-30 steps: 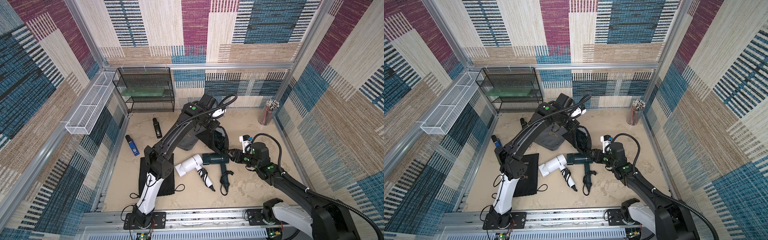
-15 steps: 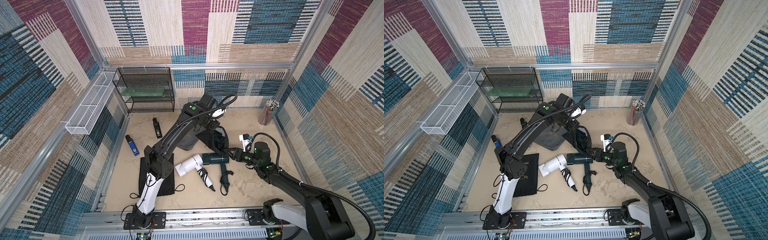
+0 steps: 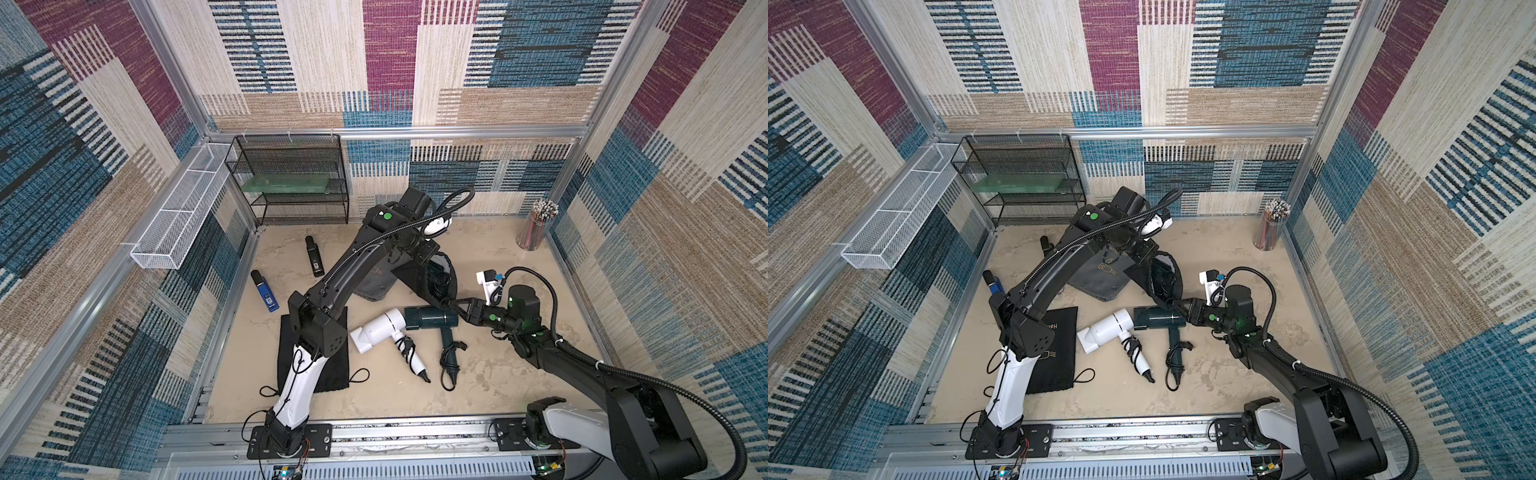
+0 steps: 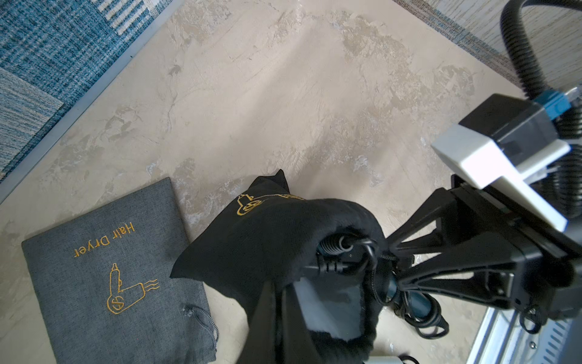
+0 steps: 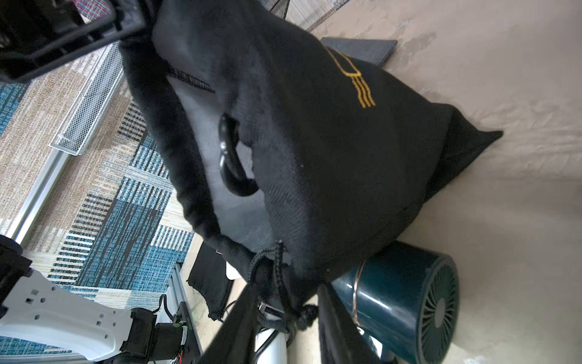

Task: Pack away hair dryers
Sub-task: Pull the drawstrings on both sides of the drawstring bag.

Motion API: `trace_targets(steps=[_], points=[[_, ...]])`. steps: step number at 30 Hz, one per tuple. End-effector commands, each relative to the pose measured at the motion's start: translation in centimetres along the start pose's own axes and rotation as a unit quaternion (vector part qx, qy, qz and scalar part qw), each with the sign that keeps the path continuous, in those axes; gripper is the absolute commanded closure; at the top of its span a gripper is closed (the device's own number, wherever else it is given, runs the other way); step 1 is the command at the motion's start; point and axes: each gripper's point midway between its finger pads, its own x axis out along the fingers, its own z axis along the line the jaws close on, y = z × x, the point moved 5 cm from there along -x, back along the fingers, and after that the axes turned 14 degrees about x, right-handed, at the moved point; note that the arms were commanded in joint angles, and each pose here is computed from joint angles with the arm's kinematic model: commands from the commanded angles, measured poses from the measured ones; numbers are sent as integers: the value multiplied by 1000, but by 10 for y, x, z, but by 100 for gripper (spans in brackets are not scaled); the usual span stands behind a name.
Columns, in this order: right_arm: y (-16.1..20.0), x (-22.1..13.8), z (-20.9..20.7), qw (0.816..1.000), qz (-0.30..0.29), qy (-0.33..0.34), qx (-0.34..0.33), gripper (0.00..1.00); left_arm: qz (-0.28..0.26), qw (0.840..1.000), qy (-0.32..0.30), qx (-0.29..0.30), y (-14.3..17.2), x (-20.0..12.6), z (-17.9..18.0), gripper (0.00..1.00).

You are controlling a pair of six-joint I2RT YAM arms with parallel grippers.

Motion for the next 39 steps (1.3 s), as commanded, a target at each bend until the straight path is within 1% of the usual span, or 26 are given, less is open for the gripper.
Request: trace_targets(steps=[1,3,5,12,13,14,15,19,20,24,27,31,34,38,39], points=[[0,-3,2,1000,-6,-5,-12,70,-13,1000,-1,8,-5,-4,1,100],[1,-5,3,1000,-9,-4,-12,74,-12,1000,-2,7,-4,-4,2,100],[1,-6,3,1000,-12,0,-14,80,-11,1000,-3,4,-3,-4,4,100],[-1,-10,5,999,-22,6,-23,90,-13,1000,4,-2,-2,-5,3,100],[-1,-10,5,999,-23,7,-22,93,-12,1000,5,-2,-1,-5,3,100],[-1,-10,5,999,-23,7,-23,99,-12,1000,6,-1,-1,-5,3,100],[-2,-9,4,999,-25,10,-22,100,-11,1000,6,-1,-1,-5,2,100],[-9,-11,0,998,-44,41,-13,100,-12,1000,8,0,0,-7,1,100],[-11,-13,-3,997,-56,59,-8,100,-10,1000,8,0,0,-6,1,100],[-28,-26,-11,981,-121,154,-4,100,3,1000,13,2,8,-4,-1,100],[-36,-32,-9,973,-143,181,-8,100,17,1000,24,4,18,1,-5,100],[-35,-26,-4,972,-136,191,-19,100,38,998,38,12,34,3,-9,100],[-32,-17,1,973,-122,194,-31,100,45,998,48,13,44,1,-9,100],[-28,-7,3,974,-108,196,-36,100,48,996,77,16,53,-3,-12,100],[-28,-6,4,974,-108,195,-37,100,50,995,83,18,56,-4,-13,97]])
